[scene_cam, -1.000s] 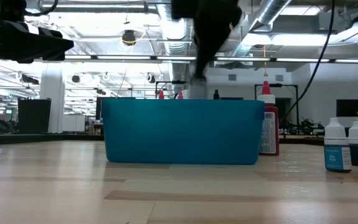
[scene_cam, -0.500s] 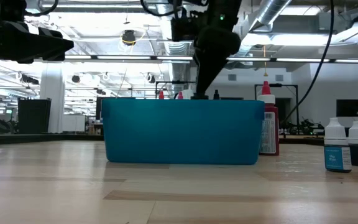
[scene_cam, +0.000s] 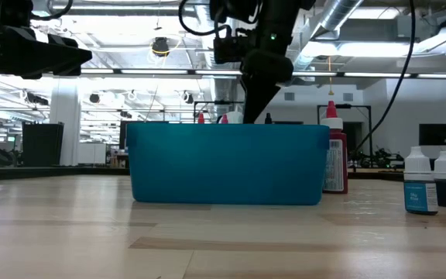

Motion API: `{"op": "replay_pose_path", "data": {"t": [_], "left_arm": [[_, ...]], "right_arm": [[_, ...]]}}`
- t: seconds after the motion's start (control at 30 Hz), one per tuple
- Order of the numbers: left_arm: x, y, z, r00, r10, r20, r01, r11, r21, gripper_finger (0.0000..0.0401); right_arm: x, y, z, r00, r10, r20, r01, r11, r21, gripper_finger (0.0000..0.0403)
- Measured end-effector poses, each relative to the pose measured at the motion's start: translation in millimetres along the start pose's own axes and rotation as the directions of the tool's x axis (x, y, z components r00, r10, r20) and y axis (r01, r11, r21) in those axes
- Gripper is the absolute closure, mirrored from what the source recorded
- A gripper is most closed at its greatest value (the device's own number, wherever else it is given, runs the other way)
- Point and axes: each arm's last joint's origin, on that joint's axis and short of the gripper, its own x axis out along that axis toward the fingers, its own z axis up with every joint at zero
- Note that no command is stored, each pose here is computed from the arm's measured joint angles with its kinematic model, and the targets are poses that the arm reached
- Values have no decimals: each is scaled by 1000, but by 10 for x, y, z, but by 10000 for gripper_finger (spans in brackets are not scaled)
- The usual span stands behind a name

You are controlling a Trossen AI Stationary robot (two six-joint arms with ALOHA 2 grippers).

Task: Pick & Place food coloring
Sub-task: Put the large green food coloring bottle into the blue bin

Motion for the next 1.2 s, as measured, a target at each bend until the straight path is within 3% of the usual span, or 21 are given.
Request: {"op": "replay_pose_path", "data": {"t": [0.4, 0.83, 1.2], "left_arm": [[0, 0, -1, 1000, 0, 0, 0, 1000, 1, 278], [0, 0, 0, 1000, 0, 0, 0, 1000, -1, 278], [0, 0, 0, 1000, 1, 0, -1, 1000, 0, 278]], "right_arm": [[12, -57, -11, 1000, -5, -8, 5, 1000, 12, 253], [13, -80, -16, 1000, -13, -11, 14, 1000, 14, 264], [-31, -186, -23, 987, -159, -13, 158, 987, -19, 260]]}}
